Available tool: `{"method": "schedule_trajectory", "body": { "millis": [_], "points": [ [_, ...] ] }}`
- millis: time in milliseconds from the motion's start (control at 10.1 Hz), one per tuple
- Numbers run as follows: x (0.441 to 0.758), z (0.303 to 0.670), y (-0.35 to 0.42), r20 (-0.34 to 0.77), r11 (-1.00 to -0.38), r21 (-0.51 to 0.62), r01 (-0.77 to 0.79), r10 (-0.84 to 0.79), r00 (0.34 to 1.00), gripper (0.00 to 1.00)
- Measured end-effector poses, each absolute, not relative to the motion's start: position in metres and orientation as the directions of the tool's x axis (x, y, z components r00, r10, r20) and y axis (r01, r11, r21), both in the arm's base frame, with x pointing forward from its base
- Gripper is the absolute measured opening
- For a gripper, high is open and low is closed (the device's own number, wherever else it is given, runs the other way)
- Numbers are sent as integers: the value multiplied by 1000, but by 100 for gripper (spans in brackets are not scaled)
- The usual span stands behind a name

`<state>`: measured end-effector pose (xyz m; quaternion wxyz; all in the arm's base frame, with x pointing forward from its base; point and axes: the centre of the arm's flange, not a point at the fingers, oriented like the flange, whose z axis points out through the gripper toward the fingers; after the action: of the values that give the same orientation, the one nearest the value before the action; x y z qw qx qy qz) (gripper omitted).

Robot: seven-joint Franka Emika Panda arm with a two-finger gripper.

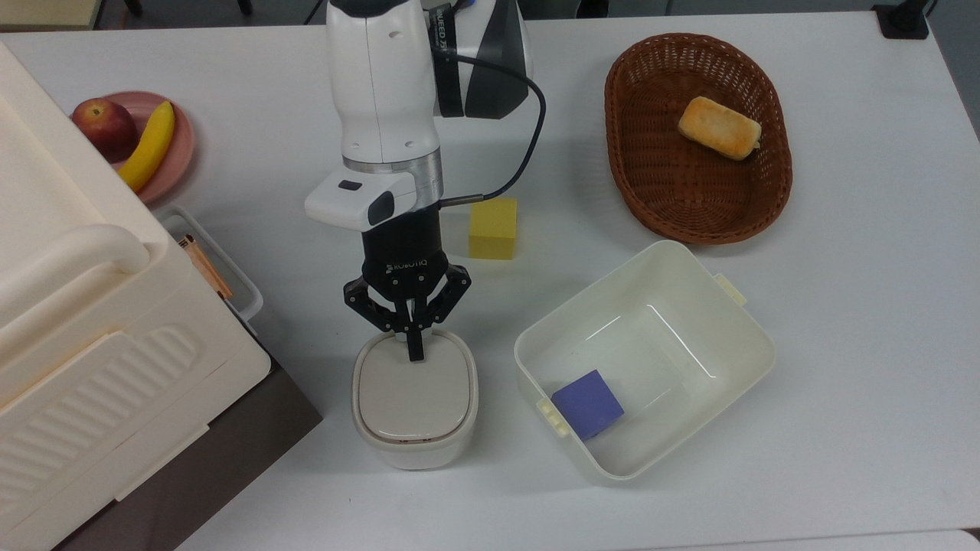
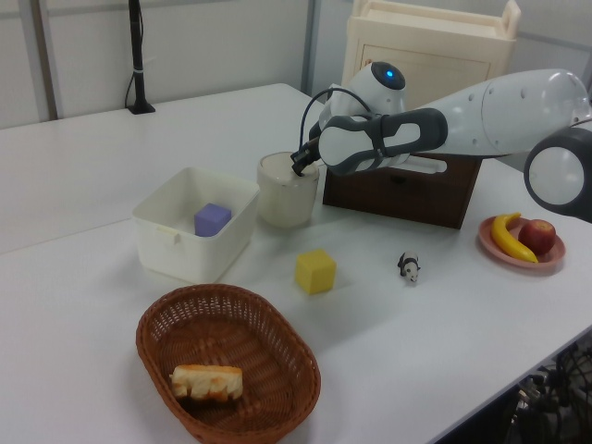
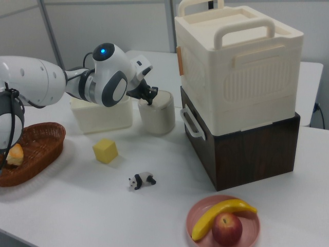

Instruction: Close the trash can

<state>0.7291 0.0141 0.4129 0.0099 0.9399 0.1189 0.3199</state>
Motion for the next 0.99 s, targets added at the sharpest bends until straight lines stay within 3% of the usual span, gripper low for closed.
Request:
{"method": "schedule_trajectory", "body": {
  "millis": [297,593,692,791,890,989],
  "points": [
    [730,427,14,623,-973,98,209,224,750,1],
    [704,568,15,771,-989,71,128,136,622,1],
    [687,602,16,772,-991,57,121,120,624,7],
    [675,610,18,714,-991,44,129,121,689,7],
    [662,611,20,617,-989,31,144,132,776,15],
    [643,609,23,486,-987,13,162,148,862,34]
  ]
}}
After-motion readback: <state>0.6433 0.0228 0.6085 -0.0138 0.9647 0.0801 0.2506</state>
